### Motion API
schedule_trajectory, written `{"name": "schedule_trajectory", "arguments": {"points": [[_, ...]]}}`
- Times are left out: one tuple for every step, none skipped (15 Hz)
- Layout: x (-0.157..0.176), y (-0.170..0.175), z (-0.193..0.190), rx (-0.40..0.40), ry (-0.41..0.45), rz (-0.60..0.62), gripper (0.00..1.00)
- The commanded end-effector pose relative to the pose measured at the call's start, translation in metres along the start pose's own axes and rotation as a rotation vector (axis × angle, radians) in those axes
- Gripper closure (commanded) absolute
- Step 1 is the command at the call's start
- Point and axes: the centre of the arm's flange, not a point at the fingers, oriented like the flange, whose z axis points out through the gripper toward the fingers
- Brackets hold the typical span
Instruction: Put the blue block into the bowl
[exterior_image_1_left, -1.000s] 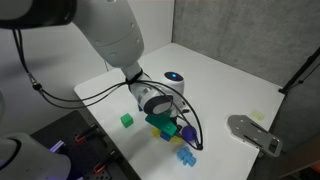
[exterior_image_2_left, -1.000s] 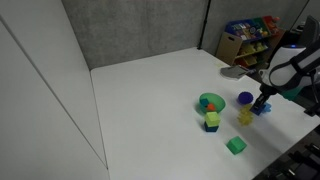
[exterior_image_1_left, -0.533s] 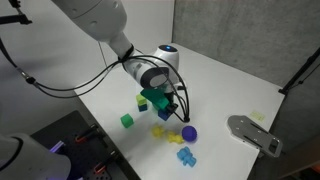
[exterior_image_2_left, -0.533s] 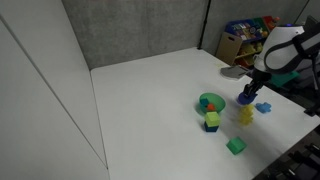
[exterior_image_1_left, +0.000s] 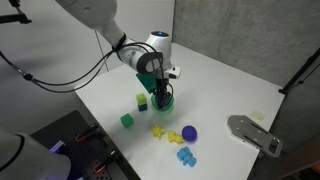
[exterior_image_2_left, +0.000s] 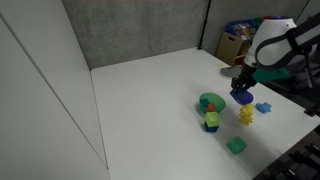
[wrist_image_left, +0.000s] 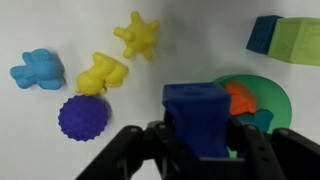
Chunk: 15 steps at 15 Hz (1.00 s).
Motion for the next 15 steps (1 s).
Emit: {"name": "schedule_trajectory", "arguments": {"points": [[0.0, 0.0, 0.001, -0.001, -0.002, 0.0, 0.54], [0.0, 0.002, 0.002, -0.001, -0.003, 0.002, 0.54], [0.0, 0.003, 0.002, -0.002, -0.003, 0.004, 0.54], [0.003, 0.004, 0.003, -0.019, 0.009, 0.025, 0.79], [0.008, 0.003, 0.001, -0.023, 0.006, 0.046, 0.79], [0.012, 0.002, -0.001, -0.025, 0.007, 0.061, 0.79], [0.017, -0.001, -0.003, -0.029, 0.01, 0.084, 0.79], [0.022, -0.004, -0.005, -0.032, 0.013, 0.104, 0.79], [0.027, -0.008, -0.007, -0.035, 0.016, 0.127, 0.79], [0.033, -0.012, -0.009, -0.036, 0.02, 0.148, 0.79], [0.039, -0.018, -0.009, -0.033, 0.021, 0.166, 0.79], [0.045, -0.024, -0.009, -0.035, 0.023, 0.181, 0.79], [0.052, -0.031, -0.007, -0.036, 0.024, 0.192, 0.79], [0.058, -0.038, -0.004, -0.037, 0.022, 0.197, 0.79], [0.064, -0.045, 0.0, -0.037, 0.026, 0.204, 0.79]]}}
